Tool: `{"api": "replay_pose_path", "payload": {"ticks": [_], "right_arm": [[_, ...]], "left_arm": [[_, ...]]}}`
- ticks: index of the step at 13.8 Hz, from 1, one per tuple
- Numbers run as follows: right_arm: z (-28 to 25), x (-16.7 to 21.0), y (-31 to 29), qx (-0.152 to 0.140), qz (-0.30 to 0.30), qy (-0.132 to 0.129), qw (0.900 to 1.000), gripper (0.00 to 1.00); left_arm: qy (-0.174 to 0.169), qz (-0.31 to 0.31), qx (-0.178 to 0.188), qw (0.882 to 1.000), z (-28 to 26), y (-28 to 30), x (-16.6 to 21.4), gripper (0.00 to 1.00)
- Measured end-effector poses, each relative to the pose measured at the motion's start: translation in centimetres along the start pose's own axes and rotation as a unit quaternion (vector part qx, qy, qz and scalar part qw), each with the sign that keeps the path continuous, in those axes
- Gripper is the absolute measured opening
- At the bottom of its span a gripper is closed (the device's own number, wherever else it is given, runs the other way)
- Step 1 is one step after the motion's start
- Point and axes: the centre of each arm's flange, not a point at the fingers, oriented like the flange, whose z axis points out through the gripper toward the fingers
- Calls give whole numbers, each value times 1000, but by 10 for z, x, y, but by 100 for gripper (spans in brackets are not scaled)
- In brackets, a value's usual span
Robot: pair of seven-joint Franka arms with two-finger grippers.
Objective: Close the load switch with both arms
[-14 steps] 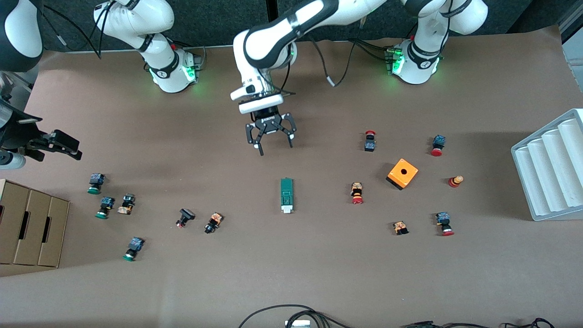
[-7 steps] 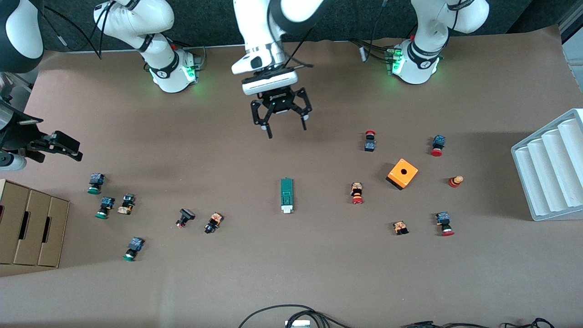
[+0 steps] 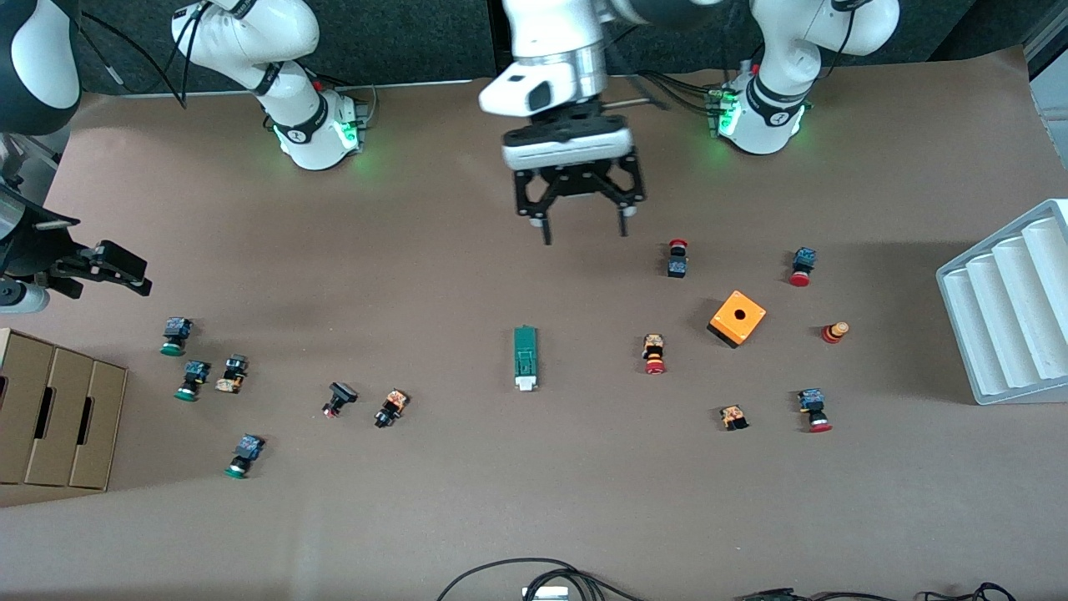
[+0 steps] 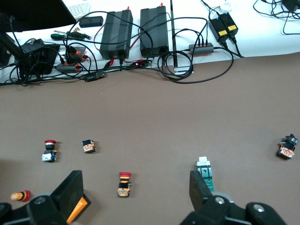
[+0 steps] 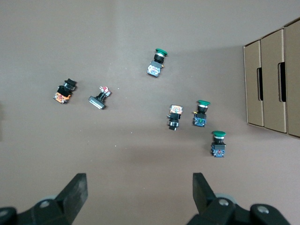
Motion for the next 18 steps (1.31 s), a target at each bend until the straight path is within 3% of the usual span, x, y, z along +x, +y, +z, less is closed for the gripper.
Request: {"api": "replay_pose_path", "payload": {"ticks": [5, 10, 15, 18], "right_arm": [[0, 0, 0, 0, 0, 0, 1000, 100], [0, 0, -2, 0, -2, 0, 1000, 100], [0, 0, -3, 0, -2, 0, 1000, 100], [0, 0, -3, 0, -2, 0, 1000, 100]], "left_arm": [[-43, -5, -39, 998, 3, -88, 58, 100], [-79, -5, -73, 994, 40, -219, 114, 100], [-102, -75, -73, 989, 73, -325, 131, 100], [-157, -89, -61, 982, 98, -349, 118, 100]]}}
